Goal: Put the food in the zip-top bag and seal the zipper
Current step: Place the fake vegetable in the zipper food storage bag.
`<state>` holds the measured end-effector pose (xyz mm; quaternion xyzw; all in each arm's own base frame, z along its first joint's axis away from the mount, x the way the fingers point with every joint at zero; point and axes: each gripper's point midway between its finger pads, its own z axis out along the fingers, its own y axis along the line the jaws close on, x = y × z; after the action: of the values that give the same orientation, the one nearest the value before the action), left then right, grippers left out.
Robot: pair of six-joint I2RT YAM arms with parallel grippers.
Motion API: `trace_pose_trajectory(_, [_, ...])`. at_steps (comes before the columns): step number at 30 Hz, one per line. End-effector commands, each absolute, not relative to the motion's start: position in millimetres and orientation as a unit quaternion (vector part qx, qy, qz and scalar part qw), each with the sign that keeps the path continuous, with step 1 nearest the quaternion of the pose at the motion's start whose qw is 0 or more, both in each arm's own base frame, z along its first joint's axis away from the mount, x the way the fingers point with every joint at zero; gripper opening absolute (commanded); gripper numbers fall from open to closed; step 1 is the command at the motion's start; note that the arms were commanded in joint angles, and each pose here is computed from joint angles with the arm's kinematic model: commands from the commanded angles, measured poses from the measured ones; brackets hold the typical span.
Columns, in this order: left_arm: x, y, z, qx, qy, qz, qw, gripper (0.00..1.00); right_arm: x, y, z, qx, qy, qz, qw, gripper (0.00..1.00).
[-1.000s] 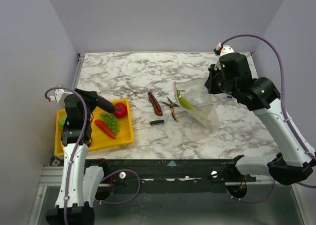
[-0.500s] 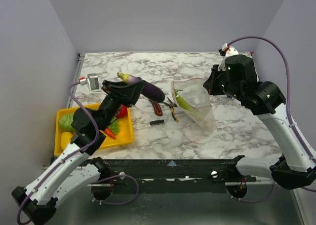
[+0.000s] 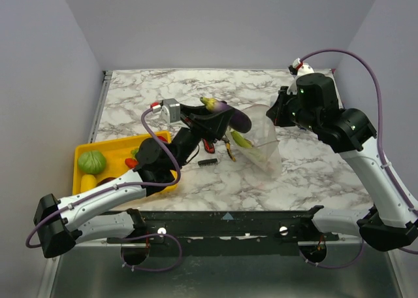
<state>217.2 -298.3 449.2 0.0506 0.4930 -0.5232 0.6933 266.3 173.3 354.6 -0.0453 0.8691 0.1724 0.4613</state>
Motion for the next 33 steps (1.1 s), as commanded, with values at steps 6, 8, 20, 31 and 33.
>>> trace_pose_trajectory(6, [232, -308, 435, -0.033, 0.539, -0.521, 0.661, 0.26, 266, 175, 377, -0.04, 0.847, 0.199, 0.491, 0.01])
trace_pose_trajectory(8, [231, -323, 420, -0.031, 0.573, -0.528, 0.626, 0.36, 268, 174, 377, -0.039, 0.847, 0.196, 0.493, 0.01])
trace_pose_trajectory(20, [206, -362, 376, -0.02, 0.653, -0.549, 0.522, 0.84, 270, 176, 373, -0.044, 0.847, 0.194, 0.492, 0.01])
trace_pose_trajectory(31, [197, -290, 361, 0.045, 0.684, -0.435, 0.584, 0.93, 267, 173, 374, -0.043, 0.847, 0.19, 0.494, 0.01])
trace_pose_trajectory(33, [198, -267, 351, 0.047, 0.71, -0.393, 0.583, 0.98, 267, 173, 374, -0.043, 0.846, 0.192, 0.495, 0.01])
